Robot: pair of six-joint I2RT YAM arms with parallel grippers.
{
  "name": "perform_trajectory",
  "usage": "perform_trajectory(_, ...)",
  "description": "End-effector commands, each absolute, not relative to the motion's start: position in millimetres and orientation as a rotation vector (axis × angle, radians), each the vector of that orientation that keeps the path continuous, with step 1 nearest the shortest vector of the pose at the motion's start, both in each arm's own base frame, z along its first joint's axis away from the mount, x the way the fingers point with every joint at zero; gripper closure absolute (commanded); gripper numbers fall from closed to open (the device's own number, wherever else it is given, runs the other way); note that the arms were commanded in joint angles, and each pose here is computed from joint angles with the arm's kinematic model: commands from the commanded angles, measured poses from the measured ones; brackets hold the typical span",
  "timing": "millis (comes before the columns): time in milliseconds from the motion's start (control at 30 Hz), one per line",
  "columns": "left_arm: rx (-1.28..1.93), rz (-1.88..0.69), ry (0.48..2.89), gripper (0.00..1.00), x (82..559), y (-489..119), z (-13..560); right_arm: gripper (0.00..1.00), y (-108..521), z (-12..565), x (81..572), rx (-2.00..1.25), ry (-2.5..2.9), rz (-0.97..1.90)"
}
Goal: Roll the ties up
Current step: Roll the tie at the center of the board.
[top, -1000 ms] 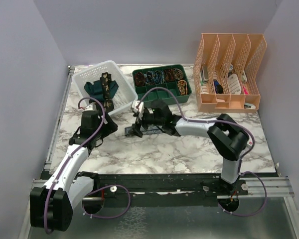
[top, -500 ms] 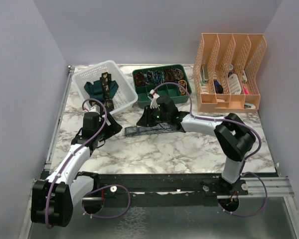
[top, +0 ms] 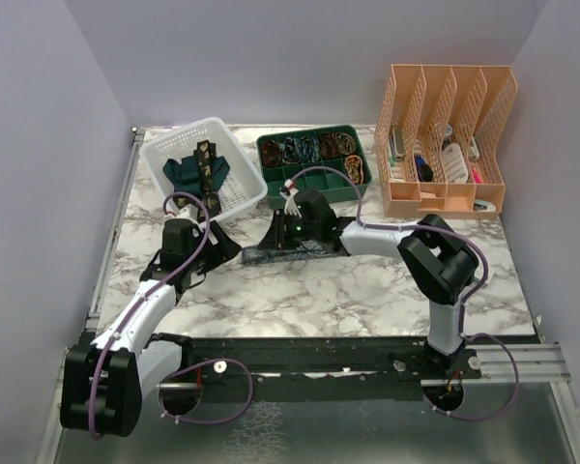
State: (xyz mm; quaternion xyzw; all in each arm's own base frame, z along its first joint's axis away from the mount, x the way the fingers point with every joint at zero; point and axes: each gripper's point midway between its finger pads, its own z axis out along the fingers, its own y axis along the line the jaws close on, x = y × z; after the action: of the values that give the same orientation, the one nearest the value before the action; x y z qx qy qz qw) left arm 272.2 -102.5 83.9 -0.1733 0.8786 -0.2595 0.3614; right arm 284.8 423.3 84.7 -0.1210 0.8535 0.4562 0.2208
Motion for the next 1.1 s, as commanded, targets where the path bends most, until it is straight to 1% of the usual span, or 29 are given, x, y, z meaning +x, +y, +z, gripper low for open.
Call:
perform_trajectory(0,-0.422,-0.746,2.242,0.21,274,-111,84,0.77,433,83,287,-0.335,2.371,1.287)
perform_trajectory(133,-0.428,-0.734,2.25,0.21,273,-110,81,0.77,433,74,290,-0.329,2.404,1.259)
perform_trajectory(367,-0.425,-0.736,2.254,0.21,272,-111,79,0.76,425,52,279,-0.302,2.456,1.253)
perform_trajectory(600,-0.384,-0.814,2.232,0.23,275,-121,81,0.76,416,30,283,-0.289,2.505,1.153)
perform_trajectory(733,-0.323,-0.883,2.218,0.23,280,-132,85,0.76,415,31,289,-0.283,2.492,1.145)
perform_trajectory(1067,-0.238,-0.968,2.241,0.24,281,-150,70,0.73,412,33,294,-0.288,2.485,1.181)
